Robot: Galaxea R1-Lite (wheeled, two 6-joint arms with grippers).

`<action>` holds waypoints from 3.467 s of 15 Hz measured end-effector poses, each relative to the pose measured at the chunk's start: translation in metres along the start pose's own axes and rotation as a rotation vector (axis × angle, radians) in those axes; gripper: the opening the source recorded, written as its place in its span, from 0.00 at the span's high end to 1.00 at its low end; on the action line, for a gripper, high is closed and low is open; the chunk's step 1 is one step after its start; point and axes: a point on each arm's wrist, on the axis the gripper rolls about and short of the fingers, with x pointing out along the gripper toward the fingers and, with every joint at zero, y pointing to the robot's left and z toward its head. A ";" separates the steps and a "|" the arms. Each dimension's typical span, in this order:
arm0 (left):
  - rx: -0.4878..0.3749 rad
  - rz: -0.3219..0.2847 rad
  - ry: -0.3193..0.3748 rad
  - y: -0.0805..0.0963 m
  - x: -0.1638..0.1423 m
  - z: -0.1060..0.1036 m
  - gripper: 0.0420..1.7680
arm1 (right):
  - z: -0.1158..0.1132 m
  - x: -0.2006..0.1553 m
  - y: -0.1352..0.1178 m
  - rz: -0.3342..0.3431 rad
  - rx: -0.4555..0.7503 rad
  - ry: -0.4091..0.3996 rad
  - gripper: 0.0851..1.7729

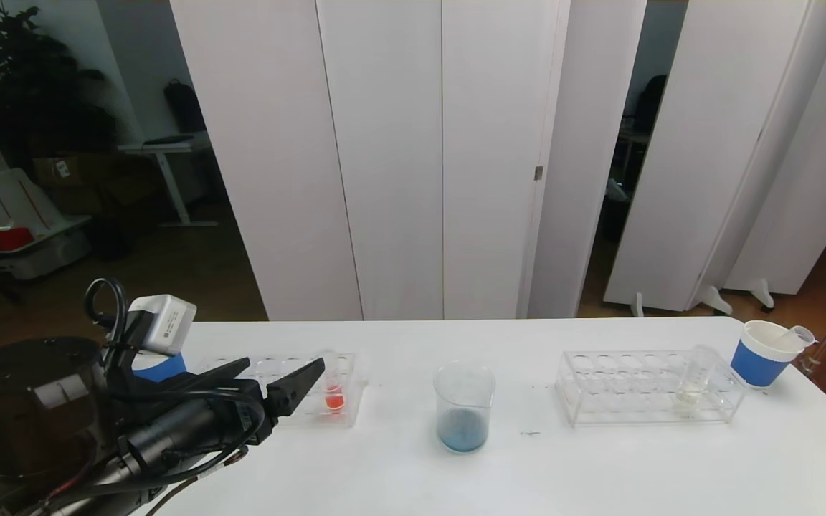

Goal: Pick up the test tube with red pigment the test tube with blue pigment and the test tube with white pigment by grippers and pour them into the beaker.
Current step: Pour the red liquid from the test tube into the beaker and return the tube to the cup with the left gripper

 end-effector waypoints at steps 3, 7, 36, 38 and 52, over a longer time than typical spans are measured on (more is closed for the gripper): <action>0.004 0.031 -0.047 -0.004 0.014 -0.007 0.01 | 0.000 0.000 0.000 0.000 0.000 0.000 0.01; 0.013 0.064 -0.076 -0.007 0.032 -0.027 0.01 | 0.000 0.000 0.000 0.000 0.000 0.000 0.01; -0.010 0.288 -0.129 -0.010 0.108 -0.083 0.01 | 0.000 0.000 0.000 0.000 0.000 0.000 0.01; -0.007 0.296 -0.132 -0.008 0.113 -0.083 0.01 | 0.000 0.000 0.000 0.000 0.000 0.000 0.01; 0.019 0.315 -0.131 -0.001 0.122 -0.084 0.75 | 0.000 0.000 0.000 0.000 0.000 0.000 0.01</action>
